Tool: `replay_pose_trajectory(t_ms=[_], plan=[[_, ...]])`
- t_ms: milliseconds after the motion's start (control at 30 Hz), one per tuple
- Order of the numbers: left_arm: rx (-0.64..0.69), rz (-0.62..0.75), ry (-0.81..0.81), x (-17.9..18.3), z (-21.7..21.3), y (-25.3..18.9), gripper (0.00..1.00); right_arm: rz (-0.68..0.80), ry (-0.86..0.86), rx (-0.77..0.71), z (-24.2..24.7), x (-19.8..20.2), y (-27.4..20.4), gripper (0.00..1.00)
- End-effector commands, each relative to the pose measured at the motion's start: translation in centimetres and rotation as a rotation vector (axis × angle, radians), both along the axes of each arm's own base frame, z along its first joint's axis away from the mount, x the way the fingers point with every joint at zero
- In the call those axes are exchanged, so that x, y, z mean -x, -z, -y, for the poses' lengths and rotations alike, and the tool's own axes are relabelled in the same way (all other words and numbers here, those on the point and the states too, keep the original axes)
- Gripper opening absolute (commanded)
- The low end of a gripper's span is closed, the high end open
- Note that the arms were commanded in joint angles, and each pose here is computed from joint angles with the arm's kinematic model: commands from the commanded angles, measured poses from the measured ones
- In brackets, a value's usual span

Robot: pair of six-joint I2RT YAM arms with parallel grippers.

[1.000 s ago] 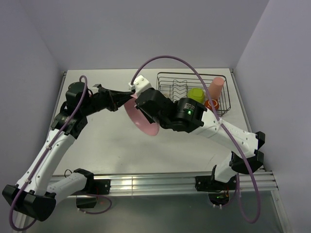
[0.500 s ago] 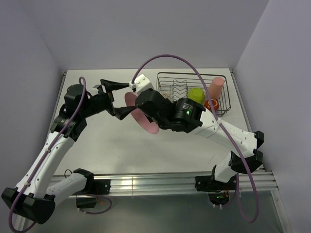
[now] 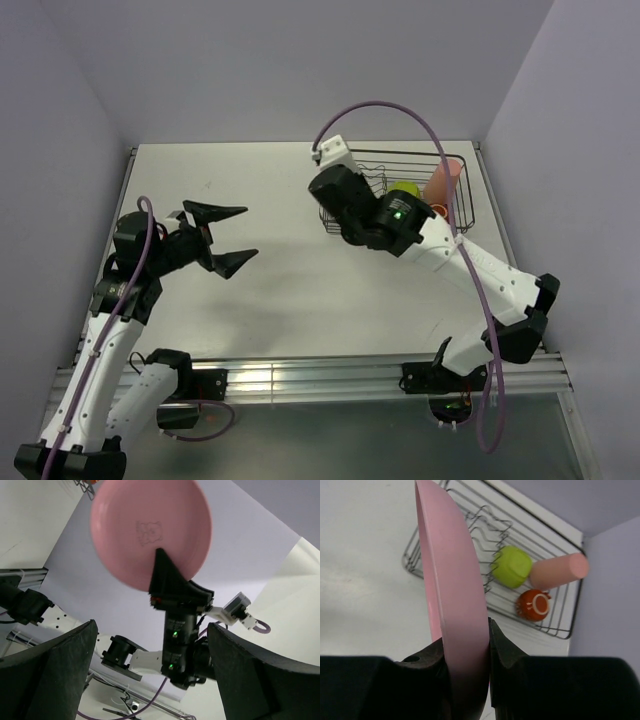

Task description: Load the mixed dishes into the dish rack

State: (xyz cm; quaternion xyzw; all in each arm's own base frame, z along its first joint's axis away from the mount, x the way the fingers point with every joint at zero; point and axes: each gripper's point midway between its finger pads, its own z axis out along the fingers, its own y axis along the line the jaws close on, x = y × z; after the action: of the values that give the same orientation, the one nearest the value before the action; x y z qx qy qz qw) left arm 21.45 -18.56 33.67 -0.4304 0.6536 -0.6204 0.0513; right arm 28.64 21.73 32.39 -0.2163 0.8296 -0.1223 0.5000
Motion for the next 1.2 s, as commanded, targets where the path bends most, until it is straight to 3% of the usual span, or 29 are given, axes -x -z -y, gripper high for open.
replay_pose_trajectory(t_ms=[0,133,400,567,667,933,1167], plan=[[0.011,-0.008,0.031,1.3,-0.2,0.5,0.96,0.208,0.090,-0.077,4.6,-1.7,-6.3,0.00],[-0.001,-0.007,0.034,1.3,-0.3,0.7,0.96,0.277,0.077,-0.051,6.5,-3.4,-7.7,0.00],[-0.050,-0.011,0.068,1.4,-0.2,1.2,0.96,0.204,-0.166,0.118,8.0,-6.1,-5.9,0.00],[-0.068,-0.053,0.094,2.4,-0.1,2.3,0.96,0.171,-0.498,0.231,6.6,-6.2,-4.0,0.00],[-0.059,-0.083,0.103,2.9,-0.1,3.1,0.96,0.167,-0.612,0.291,7.1,-7.2,-2.9,0.00],[-0.080,-0.137,0.116,2.7,-0.1,4.4,0.95,0.112,-0.752,0.430,8.8,-10.8,0.0,0.00],[-0.088,-0.142,0.125,1.9,0.1,4.9,0.95,0.102,-0.860,0.446,8.0,-13.1,1.8,0.00]])
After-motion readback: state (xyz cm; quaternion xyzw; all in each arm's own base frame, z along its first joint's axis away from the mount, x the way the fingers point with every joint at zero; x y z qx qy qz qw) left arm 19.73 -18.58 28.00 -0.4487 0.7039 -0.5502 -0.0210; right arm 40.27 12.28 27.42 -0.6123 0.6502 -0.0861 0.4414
